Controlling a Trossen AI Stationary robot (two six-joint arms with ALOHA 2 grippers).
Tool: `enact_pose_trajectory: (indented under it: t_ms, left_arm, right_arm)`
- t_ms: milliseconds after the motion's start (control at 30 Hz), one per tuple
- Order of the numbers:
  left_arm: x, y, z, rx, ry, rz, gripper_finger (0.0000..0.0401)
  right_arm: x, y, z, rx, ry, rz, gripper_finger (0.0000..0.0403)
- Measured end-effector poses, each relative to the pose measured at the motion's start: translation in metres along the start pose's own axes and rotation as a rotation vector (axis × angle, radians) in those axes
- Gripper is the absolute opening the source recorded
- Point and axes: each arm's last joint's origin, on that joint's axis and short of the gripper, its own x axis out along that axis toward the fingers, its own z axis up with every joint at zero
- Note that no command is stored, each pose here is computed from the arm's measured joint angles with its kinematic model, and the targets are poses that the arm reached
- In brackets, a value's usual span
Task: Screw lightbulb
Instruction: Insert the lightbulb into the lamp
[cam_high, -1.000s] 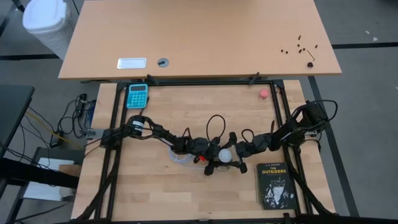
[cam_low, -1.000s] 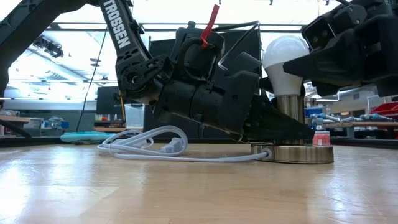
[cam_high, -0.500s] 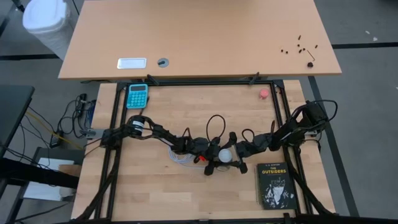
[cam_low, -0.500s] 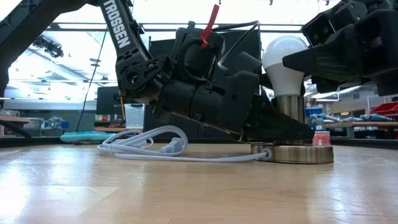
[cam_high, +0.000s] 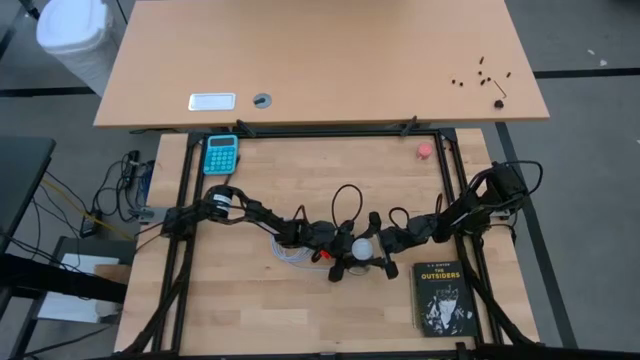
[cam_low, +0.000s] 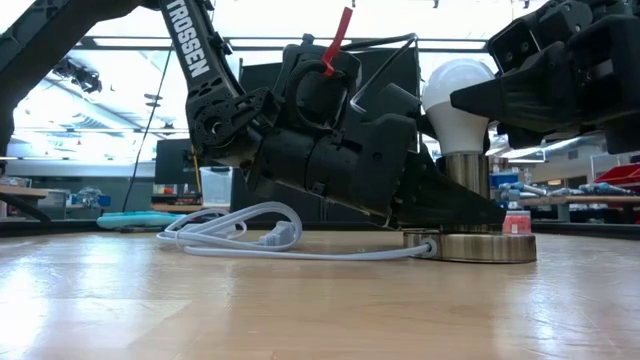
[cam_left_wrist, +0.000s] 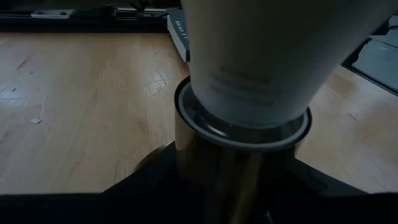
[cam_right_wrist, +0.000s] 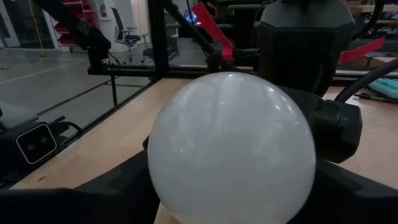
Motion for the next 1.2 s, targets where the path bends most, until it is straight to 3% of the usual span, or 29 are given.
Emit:
enact_pose_trajectory:
  t_ms: [500,800,1200]
  left_arm:
    - [0.0,0.0,0.0001,0.002,0.0,0.0,0.0193]
    - [0.0,0.0,0.0,0.002,0.0,0.0,0.0193]
    - [0.0,0.0,0.0,0.002,0.0,0.0,0.0193]
  right_arm:
    - [0.0001,0.0,0.0001,0.0,0.0,0.0,0.0291]
    - [0.0001,0.0,0.0003,-0.008,-0.002,0.0,0.0243]
    - [0.0,0.0024,-0.0029,-0.024,0.032,0.012,0.0234]
